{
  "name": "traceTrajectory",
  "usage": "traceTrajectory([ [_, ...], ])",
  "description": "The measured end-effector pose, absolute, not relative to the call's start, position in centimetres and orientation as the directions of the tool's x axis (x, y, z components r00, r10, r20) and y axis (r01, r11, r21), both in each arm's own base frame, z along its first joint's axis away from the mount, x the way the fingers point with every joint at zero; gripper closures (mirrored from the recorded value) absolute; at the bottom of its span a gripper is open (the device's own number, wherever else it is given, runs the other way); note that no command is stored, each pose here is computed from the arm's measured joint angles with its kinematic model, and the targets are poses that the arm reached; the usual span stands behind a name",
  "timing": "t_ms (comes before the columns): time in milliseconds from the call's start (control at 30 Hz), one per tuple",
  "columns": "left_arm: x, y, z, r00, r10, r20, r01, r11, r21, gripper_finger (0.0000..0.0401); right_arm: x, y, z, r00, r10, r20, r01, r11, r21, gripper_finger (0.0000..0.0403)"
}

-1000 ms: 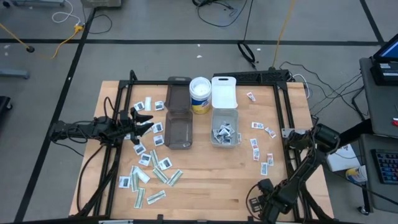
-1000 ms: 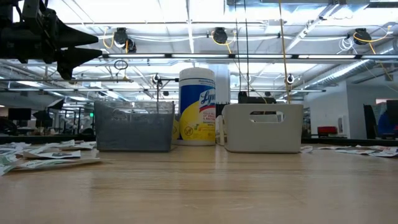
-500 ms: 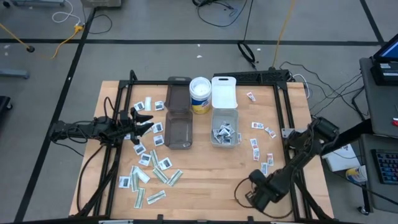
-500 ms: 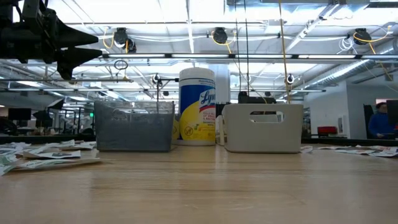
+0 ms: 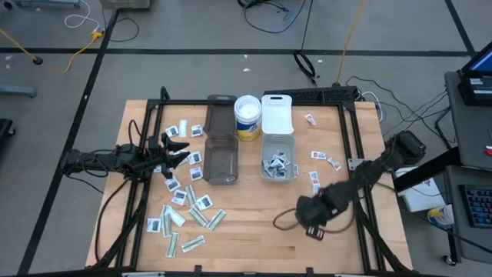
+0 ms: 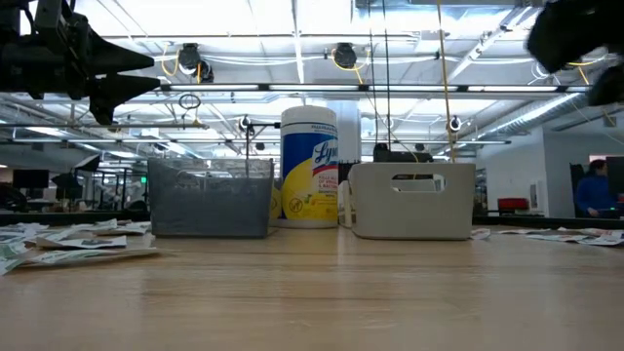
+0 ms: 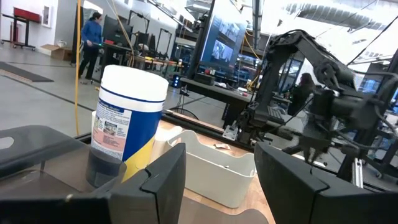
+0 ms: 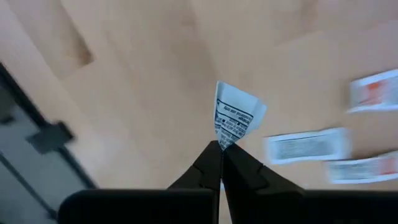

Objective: Pick & Place First Aid Supplies
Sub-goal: Put the ointment pack into the white bin

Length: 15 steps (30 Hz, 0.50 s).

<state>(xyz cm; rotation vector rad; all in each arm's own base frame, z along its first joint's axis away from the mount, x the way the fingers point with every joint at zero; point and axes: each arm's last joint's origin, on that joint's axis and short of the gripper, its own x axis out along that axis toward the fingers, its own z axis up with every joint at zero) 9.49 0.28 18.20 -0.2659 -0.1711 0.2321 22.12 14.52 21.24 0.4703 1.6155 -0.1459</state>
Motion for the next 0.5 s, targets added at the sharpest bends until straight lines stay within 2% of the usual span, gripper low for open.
traceTrajectory([
  [267, 9.5, 0.3, 18.2, 0.959, 0.249, 0.136, -0.204, 0.939, -0.279, 0.0205, 23.3, 9.2, 21.7, -0.102, 0.191, -0.976, 0.198, 0.966, 0.168, 0.0402],
  [500, 9.5, 0.3, 18.2, 0.959, 0.249, 0.136, -0.204, 0.939, -0.279, 0.0205, 24.8, 2.9, 22.6, -0.070, 0.204, -0.976, 0.232, 0.955, 0.183, 0.0403],
])
